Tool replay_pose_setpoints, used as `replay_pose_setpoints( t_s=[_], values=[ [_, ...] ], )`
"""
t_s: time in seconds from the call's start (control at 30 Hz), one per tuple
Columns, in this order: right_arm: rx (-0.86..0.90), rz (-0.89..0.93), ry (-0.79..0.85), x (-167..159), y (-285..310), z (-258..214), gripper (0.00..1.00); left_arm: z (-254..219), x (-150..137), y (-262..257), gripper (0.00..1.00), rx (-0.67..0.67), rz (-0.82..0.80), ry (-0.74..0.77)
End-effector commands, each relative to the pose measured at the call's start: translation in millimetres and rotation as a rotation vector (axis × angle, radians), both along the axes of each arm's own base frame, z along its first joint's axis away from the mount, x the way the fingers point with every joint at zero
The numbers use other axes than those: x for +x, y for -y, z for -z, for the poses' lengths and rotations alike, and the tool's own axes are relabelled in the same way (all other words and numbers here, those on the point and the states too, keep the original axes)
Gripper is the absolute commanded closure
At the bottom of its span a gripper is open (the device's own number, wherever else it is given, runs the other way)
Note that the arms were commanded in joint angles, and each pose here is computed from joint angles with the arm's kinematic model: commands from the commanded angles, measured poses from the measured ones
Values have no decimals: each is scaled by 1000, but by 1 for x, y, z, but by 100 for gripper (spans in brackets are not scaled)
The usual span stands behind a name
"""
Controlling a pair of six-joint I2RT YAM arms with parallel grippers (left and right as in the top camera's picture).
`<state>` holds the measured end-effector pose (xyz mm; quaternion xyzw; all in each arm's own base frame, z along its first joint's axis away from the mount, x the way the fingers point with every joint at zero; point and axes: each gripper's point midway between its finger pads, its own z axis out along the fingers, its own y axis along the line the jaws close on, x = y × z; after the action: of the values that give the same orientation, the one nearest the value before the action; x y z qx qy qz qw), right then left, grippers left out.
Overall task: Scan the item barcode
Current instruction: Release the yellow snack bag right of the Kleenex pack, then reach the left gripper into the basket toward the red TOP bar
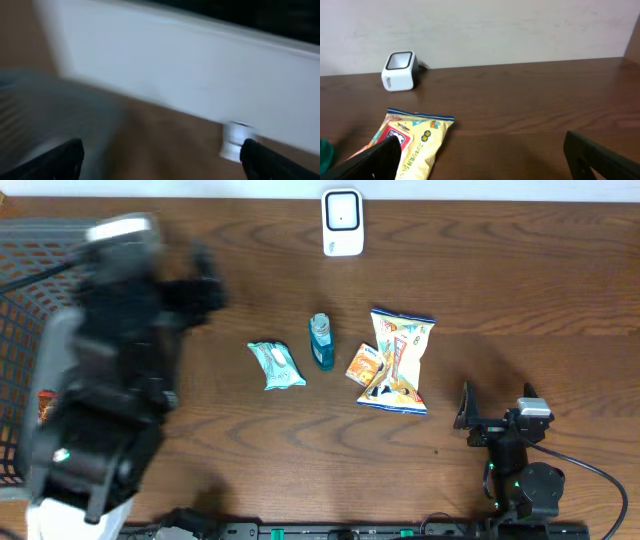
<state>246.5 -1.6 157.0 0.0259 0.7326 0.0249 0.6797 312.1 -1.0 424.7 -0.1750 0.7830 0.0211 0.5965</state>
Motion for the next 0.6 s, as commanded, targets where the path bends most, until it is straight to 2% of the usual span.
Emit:
replay_pose_setpoints(
  t_s=[0.0,0.1,0.13,0.27,0.4,0.57],
  values=[
    [-12,-7,-1,0,-2,1,1,36,-19,-89,2,-204,-408,-55],
    [-12,-7,-1,0,-2,1,1,80,-46,-138,2,-420,-671,-142],
    [-12,-7,-1,0,-2,1,1,101,-62,-156,2,-541,-814,-163],
    [-12,-7,-1,0,-2,1,1,142,-93,-187,2,-797,-1150,-159],
    [-12,-7,-1,0,-2,1,1,171,-104,-205,2,-919,-1376,-141],
    [-12,-7,-1,0,-2,1,1,206,-104,-216,2,-976,-1544,-179]
  ],
)
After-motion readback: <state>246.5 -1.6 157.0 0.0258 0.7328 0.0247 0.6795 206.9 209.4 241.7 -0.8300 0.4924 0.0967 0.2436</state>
